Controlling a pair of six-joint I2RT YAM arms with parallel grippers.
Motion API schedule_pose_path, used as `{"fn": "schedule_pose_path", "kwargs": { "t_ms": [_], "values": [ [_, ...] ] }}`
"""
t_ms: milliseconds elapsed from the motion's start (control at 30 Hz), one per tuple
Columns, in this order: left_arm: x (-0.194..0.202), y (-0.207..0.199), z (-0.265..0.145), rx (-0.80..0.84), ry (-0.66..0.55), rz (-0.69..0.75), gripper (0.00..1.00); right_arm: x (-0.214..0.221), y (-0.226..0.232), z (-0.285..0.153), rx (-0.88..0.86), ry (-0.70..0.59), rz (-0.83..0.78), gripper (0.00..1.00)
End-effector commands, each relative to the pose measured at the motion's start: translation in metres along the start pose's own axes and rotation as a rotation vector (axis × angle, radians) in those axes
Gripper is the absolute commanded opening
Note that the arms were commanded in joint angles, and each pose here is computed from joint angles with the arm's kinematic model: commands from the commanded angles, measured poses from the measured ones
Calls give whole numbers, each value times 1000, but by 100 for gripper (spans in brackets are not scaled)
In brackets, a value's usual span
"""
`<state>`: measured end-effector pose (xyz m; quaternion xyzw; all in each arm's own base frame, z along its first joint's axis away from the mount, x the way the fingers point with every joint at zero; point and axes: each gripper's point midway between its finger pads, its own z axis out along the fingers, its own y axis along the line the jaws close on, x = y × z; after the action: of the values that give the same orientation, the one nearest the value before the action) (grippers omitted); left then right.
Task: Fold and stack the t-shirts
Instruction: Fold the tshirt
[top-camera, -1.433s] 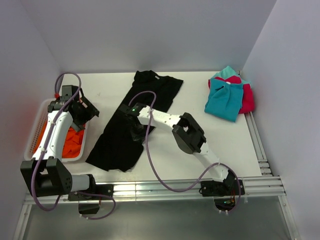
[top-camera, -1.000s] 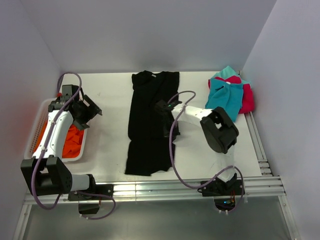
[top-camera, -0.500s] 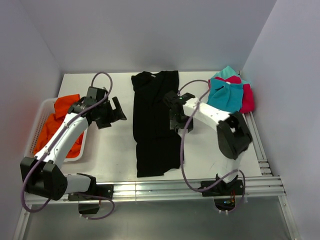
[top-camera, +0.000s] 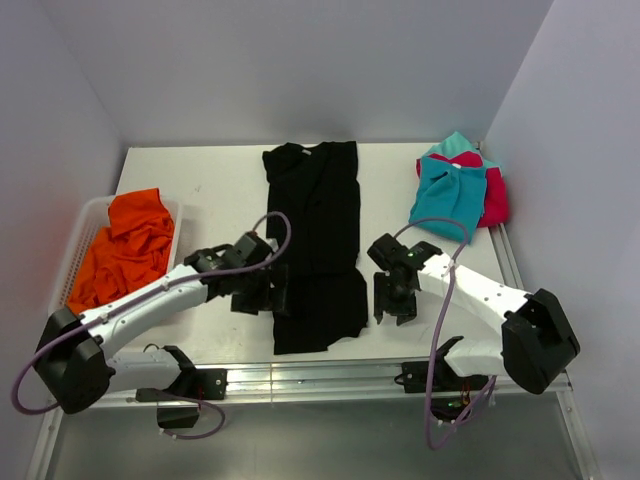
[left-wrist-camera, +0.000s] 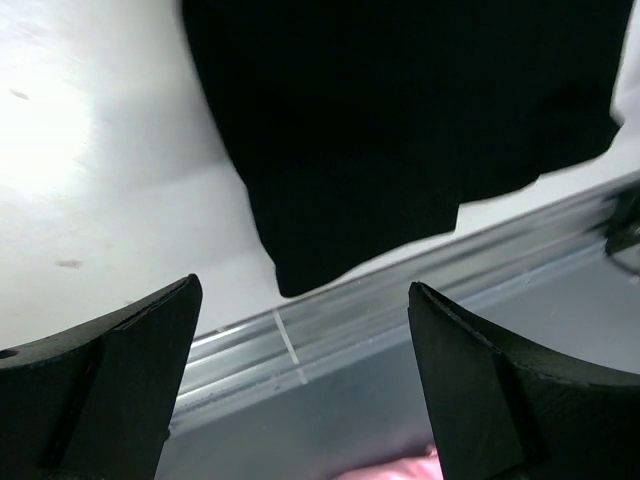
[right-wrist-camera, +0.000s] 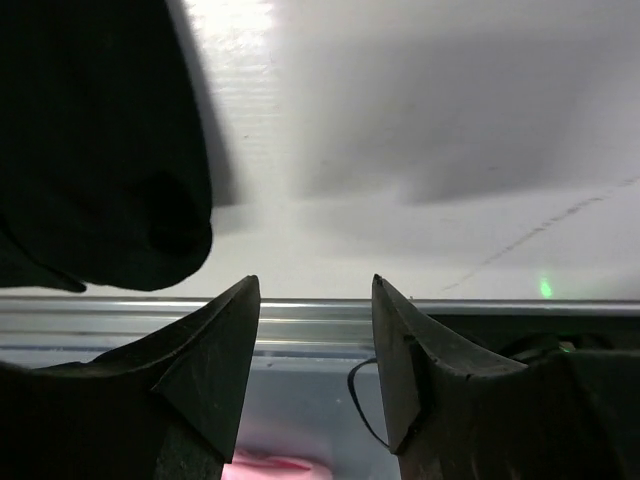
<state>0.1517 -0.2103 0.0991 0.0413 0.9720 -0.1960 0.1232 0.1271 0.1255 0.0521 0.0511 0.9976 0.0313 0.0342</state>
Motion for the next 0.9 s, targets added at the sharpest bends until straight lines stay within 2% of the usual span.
{"fn": "schedule_pose_path", "kwargs": {
  "t_ms": [0, 167, 333, 500, 867],
  "values": [
    [15, -20, 15, 6, 7, 14, 90, -8, 33, 1, -156, -25, -3, 56],
    [35, -44, 34, 55, 20, -17, 89, -24, 55, -2, -222, -58, 14, 57],
    [29, -49, 35, 59, -10, -53, 89, -40, 77, -18, -275, -82, 35, 57],
    [39, -47, 37, 35, -3, -69, 88, -32, 82, -18, -265, -63, 24, 57],
    [76, -14, 34, -13, 24, -111, 88, 6, 55, -3, -196, -8, 46, 57]
  ]
}}
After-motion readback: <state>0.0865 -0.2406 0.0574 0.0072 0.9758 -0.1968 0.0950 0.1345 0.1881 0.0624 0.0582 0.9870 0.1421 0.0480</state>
